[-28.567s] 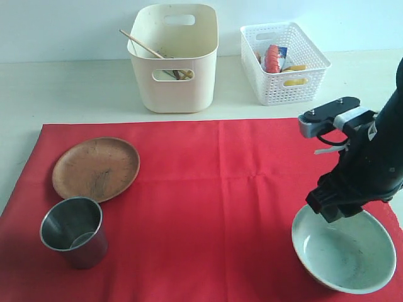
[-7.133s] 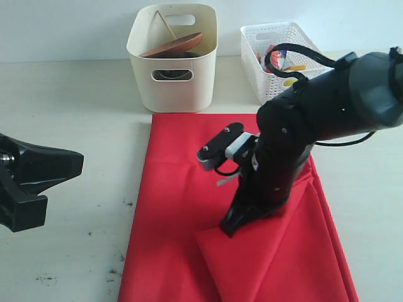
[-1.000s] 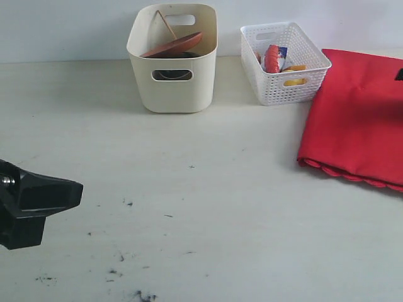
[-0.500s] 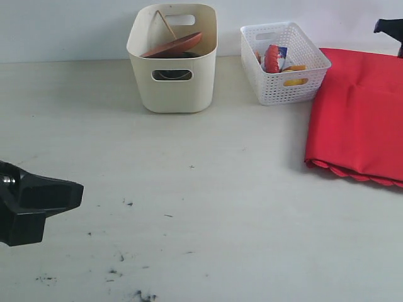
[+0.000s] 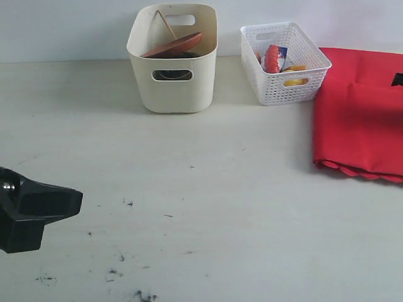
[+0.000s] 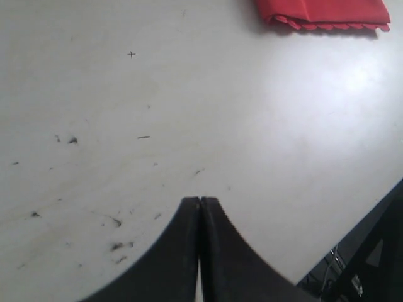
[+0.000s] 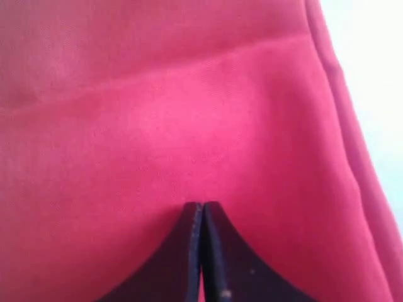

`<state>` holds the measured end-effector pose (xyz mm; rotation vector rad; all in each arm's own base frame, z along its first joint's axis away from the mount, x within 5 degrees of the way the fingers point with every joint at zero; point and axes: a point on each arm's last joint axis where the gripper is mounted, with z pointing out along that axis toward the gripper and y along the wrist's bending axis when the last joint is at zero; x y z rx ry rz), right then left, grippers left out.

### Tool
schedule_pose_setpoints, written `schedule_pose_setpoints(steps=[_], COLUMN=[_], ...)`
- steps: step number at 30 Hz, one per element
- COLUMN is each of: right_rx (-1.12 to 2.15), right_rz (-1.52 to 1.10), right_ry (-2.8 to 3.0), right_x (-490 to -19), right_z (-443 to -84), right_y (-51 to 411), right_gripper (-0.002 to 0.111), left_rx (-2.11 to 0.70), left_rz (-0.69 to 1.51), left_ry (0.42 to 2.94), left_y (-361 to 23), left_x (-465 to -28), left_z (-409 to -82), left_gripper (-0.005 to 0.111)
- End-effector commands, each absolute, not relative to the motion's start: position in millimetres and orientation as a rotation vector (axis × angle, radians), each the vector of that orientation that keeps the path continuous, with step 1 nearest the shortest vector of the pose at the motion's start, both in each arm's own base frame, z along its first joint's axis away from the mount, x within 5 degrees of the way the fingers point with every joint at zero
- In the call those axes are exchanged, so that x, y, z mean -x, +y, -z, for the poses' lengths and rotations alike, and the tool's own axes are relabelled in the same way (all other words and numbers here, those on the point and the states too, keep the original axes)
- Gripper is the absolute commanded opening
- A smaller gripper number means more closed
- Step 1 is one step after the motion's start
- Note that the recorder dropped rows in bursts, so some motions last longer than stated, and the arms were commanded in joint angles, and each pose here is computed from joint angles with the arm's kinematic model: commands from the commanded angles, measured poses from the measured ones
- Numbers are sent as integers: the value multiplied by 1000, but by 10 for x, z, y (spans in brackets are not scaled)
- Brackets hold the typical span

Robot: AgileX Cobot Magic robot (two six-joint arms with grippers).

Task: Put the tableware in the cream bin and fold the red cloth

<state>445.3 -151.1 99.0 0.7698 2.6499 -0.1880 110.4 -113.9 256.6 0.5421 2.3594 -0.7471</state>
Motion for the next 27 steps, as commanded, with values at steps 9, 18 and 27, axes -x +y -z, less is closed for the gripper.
schedule_pose_setpoints(steps=[9, 18, 27], right_rx=[-759, -620, -552], right_rz=[-72, -29, -18], right_ry=[2546, 2441, 2341], right_x=[-4940, -4800, -4253], right_z=[-1111, -2167, -2709], right_y=[-1484, -1445, -1266], right_gripper=[0, 0, 0], left_rx=[-546, -459, -265], left_rz=[761, 727, 696], left_ry=[2392, 2023, 1737], left_y=[-1132, -1009, -639], left_x=[-1069, -1104, -886], left_z=[-2549, -2875, -2569], left_gripper=[3, 3, 3])
